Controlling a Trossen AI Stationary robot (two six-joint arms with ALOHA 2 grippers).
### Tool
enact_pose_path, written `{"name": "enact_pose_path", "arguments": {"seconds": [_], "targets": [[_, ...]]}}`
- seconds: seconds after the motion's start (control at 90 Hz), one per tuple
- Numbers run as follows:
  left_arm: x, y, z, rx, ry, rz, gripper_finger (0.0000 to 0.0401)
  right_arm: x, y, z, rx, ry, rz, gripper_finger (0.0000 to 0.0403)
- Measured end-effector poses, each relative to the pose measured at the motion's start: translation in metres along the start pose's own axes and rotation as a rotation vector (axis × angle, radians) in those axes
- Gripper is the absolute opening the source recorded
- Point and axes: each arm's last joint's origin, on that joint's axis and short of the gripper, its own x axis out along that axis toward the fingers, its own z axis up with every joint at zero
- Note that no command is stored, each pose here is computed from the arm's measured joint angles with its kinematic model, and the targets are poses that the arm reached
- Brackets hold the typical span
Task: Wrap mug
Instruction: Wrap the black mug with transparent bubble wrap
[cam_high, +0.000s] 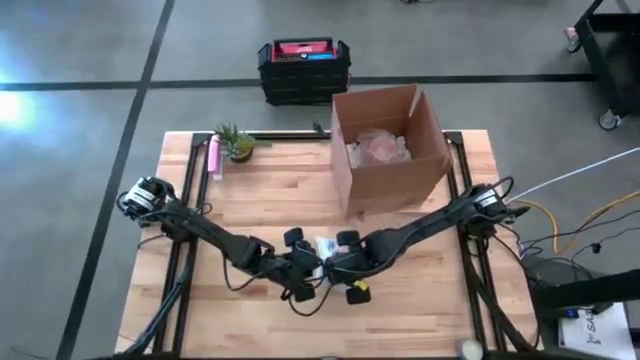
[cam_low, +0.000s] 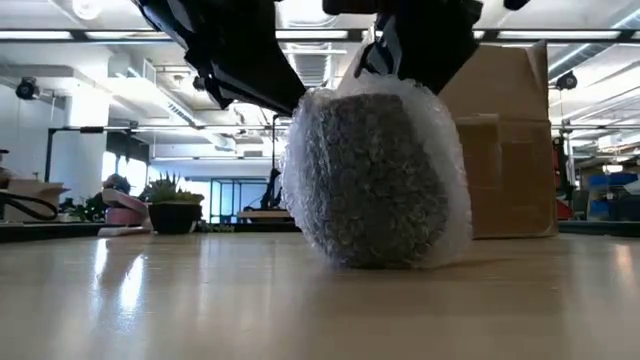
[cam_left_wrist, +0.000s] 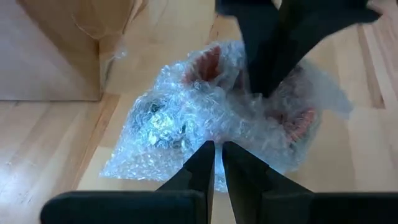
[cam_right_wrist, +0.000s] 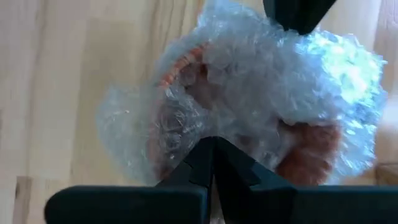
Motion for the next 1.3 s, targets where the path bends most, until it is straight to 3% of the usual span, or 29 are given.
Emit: {"name": "enact_pose_path", "arguments": {"seconds": [0.233, 0.4, 0.567, 0.678, 0.744, 0.822, 1.122, 1.3], "targets": [[0.000, 0.000, 0.000, -0.009, -0.002, -0.001, 0.0021, 0.018, -0.006, 0.004, 0.024, 0.021, 0.009, 0.0000], [0.000, 0.000, 0.001, -0.012, -0.006, -0.003, 0.0021, -0.005, -0.008, 0.007, 0.016, 0.006, 0.012, 0.0000], [0.000, 0.000, 0.001, -0.012, -0.007, -0.003, 0.0021, -0.048, -0.010, 0.009, 0.010, -0.042, 0.043, 0.0000], [0.000, 0.000, 0.000, -0.011, -0.005, -0.002, 0.0021, -0.053, -0.014, 0.014, 0.028, -0.105, -0.036, 0.0000], [0.000, 0.000, 0.000, -0.011, -0.006, -0.002, 0.0021, -0.050, -0.017, 0.018, 0.036, -0.157, -0.080, 0.0000], [0.000, 0.000, 0.000, -0.011, -0.005, -0.002, 0.0021, -0.041, -0.019, 0.018, 0.049, -0.185, -0.045, 0.0000], [0.000, 0.000, -0.001, -0.009, -0.004, 0.000, 0.0021, 0.026, -0.022, 0.007, 0.064, -0.047, -0.040, 0.0000], [0.000, -0.001, 0.000, -0.007, -0.007, -0.002, 0.0021, 0.037, -0.021, 0.005, 0.045, -0.014, -0.019, 0.0000]]}}
